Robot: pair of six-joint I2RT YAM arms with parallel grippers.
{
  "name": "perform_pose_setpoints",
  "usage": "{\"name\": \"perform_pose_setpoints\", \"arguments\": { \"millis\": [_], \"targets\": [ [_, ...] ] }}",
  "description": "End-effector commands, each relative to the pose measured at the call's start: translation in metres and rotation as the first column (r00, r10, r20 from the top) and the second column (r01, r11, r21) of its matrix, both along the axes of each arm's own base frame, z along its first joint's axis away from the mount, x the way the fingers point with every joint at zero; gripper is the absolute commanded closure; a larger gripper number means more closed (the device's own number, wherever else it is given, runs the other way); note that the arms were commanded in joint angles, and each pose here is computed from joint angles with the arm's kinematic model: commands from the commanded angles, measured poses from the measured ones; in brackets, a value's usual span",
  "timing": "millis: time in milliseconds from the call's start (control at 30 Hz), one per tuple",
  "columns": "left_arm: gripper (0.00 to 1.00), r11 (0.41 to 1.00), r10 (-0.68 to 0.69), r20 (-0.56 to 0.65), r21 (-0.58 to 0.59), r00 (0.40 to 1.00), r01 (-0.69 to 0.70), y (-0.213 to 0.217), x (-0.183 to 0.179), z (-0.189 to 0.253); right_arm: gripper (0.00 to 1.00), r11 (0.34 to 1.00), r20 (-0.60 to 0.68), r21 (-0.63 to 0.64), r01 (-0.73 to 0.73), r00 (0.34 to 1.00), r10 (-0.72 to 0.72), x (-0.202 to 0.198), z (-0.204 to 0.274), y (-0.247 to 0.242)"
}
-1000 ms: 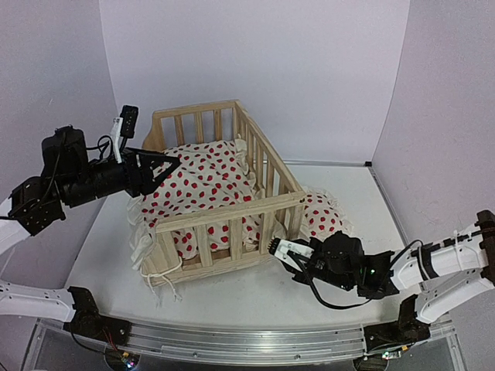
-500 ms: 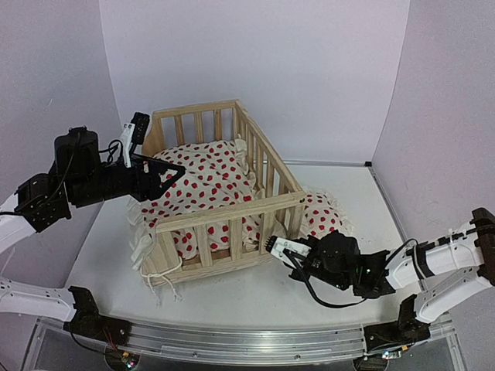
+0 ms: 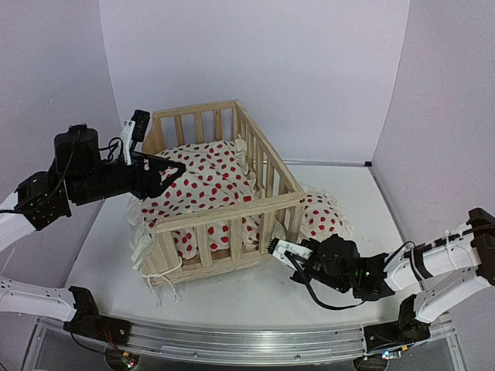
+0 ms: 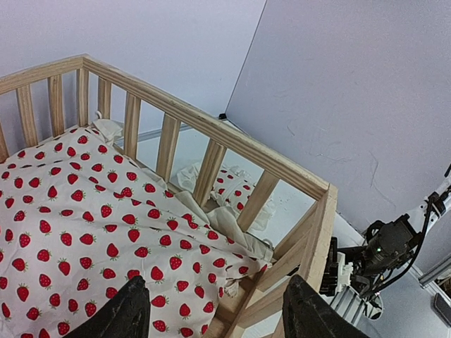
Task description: Set up the pet bed
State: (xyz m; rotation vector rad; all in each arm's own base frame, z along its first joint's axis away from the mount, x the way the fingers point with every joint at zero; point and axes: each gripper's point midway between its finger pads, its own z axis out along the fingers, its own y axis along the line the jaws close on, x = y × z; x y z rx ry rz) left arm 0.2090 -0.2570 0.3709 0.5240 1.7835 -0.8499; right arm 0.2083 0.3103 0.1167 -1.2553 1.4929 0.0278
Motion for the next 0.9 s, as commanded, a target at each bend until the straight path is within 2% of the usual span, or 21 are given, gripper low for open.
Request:
{"name": "perform_pose_setpoints", "arguments": {
  "millis": [0, 67, 200, 367, 500, 600, 667, 733, 800, 867],
  "targets": [
    [0.35, 0.998, -0.004, 0.053, -0.067, 0.999, 0.008, 0.000, -0.002, 0.035, 0.94, 0.999, -0.007, 0.046, 0.016, 1.000, -0.016, 0.000, 0.004, -0.001],
    [0.35, 0.998, 0.000, 0.054, -0.067, 0.999, 0.004, 0.001, -0.001, 0.036, 1.00, 0.999, -0.020, 0.052, 0.012, 1.000, -0.011, -0.002, 0.005, -0.002],
    [0.35, 0.998, 0.004, 0.056, -0.069, 0.998, 0.000, 0.002, -0.001, 0.037, 1.00, 0.998, -0.154, 0.043, -0.048, 0.987, 0.054, -0.023, 0.000, -0.004],
    [0.35, 0.998, 0.021, 0.061, -0.064, 0.998, -0.017, 0.003, 0.002, 0.038, 1.00, 0.995, -0.316, 0.036, -0.093, 0.943, 0.100, -0.056, -0.023, -0.031],
    [0.36, 0.999, 0.020, 0.057, -0.049, 0.998, -0.018, -0.001, 0.006, 0.035, 1.00, 1.000, -0.433, 0.014, -0.006, 0.902, 0.011, -0.062, -0.055, -0.049],
    [0.36, 0.999, 0.017, 0.050, -0.043, 0.999, -0.015, -0.006, 0.009, 0.034, 0.98, 0.997, -0.512, -0.062, 0.056, 0.855, -0.080, -0.063, -0.076, -0.056],
    [0.36, 0.999, 0.013, 0.049, -0.043, 0.999, -0.011, -0.009, 0.010, 0.036, 0.95, 0.981, -0.523, -0.122, 0.151, 0.830, -0.193, -0.056, -0.085, -0.066],
    [0.36, 0.999, 0.007, 0.048, -0.045, 0.999, -0.005, -0.011, 0.011, 0.038, 0.95, 0.969, -0.519, -0.144, 0.200, 0.819, -0.246, -0.051, -0.084, -0.071],
    [0.35, 0.999, 0.000, 0.044, -0.039, 0.999, 0.002, -0.014, 0.012, 0.037, 0.81, 0.959, -0.494, -0.137, 0.247, 0.822, -0.283, -0.045, -0.079, -0.077],
    [0.35, 0.999, 0.000, 0.038, -0.032, 0.999, 0.001, -0.017, 0.014, 0.034, 0.79, 0.962, -0.479, -0.110, 0.251, 0.834, -0.273, -0.044, -0.072, -0.079]
  ]
}}
